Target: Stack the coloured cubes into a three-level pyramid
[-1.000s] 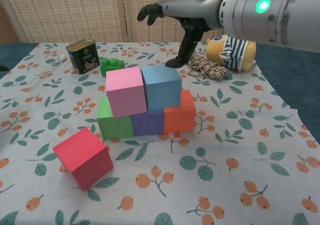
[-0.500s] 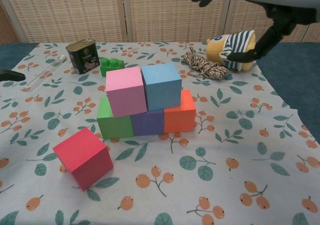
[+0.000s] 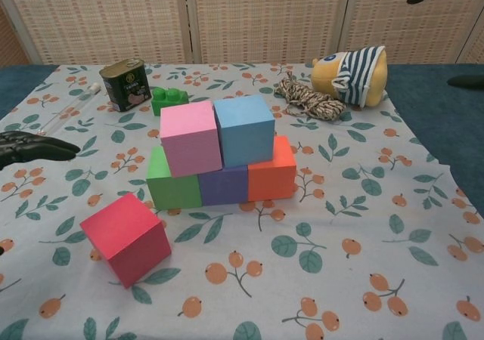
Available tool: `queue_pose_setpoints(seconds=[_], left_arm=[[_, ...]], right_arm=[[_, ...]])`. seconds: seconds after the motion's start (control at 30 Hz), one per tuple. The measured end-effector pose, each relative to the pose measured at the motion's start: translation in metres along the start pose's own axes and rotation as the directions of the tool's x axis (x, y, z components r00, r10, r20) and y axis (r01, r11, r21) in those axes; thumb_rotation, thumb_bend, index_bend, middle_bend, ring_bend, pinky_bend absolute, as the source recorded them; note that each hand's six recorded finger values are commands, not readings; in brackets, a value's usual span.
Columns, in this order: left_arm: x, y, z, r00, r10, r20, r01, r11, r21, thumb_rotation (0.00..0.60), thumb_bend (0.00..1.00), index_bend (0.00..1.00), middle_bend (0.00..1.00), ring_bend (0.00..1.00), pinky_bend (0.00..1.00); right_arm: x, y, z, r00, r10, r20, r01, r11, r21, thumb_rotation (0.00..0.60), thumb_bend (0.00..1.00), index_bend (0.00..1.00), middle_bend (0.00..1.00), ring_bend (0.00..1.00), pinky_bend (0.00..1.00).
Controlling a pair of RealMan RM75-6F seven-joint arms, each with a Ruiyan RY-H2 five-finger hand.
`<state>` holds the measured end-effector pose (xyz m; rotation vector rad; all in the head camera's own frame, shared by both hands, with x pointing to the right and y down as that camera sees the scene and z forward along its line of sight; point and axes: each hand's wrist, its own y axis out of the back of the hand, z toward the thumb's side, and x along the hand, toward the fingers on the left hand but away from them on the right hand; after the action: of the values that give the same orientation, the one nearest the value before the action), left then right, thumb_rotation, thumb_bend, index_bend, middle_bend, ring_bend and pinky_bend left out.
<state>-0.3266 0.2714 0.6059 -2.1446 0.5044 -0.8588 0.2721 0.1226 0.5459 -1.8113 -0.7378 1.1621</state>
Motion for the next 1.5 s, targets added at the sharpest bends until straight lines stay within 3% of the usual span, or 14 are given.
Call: queue_pose_setpoints(seconds=[0.33, 0.57, 1.0, 1.5], left_arm=[[0.033, -0.020, 0.026, 0.992, -0.084, 0.096, 0.078, 0.995, 0.059, 0.600, 0.36, 0.00, 0.05, 0.00, 0.06], [0.060, -0.023, 0.038, 0.987, -0.103, 0.125, 0.089, 0.989, 0.115, 0.600, 0.37, 0.00, 0.04, 0.01, 0.07], [0.091, -0.031, 0.032, 0.977, -0.198, 0.081, 0.178, 0.963, 0.202, 0.600, 0.37, 0.00, 0.05, 0.02, 0.06], [0.091, -0.037, 0.015, 0.971, -0.237, 0.014, 0.227, 0.943, 0.244, 0.600, 0.37, 0.00, 0.11, 0.04, 0.06]], right_arm=[[0.002, -0.002, -0.006, 0.999, 0.032, -0.008, -0.032, 0.999, -0.023, 0.600, 0.19, 0.00, 0.06, 0.00, 0.04], [0.001, -0.010, -0.011, 0.998, 0.064, -0.007, -0.064, 0.997, -0.044, 0.600, 0.19, 0.00, 0.06, 0.00, 0.04], [0.003, -0.015, -0.020, 0.995, 0.098, -0.002, -0.098, 0.993, -0.072, 0.600, 0.19, 0.00, 0.06, 0.00, 0.04], [0.009, -0.012, -0.034, 0.996, 0.090, 0.024, -0.088, 0.993, -0.072, 0.600, 0.19, 0.00, 0.06, 0.00, 0.04]])
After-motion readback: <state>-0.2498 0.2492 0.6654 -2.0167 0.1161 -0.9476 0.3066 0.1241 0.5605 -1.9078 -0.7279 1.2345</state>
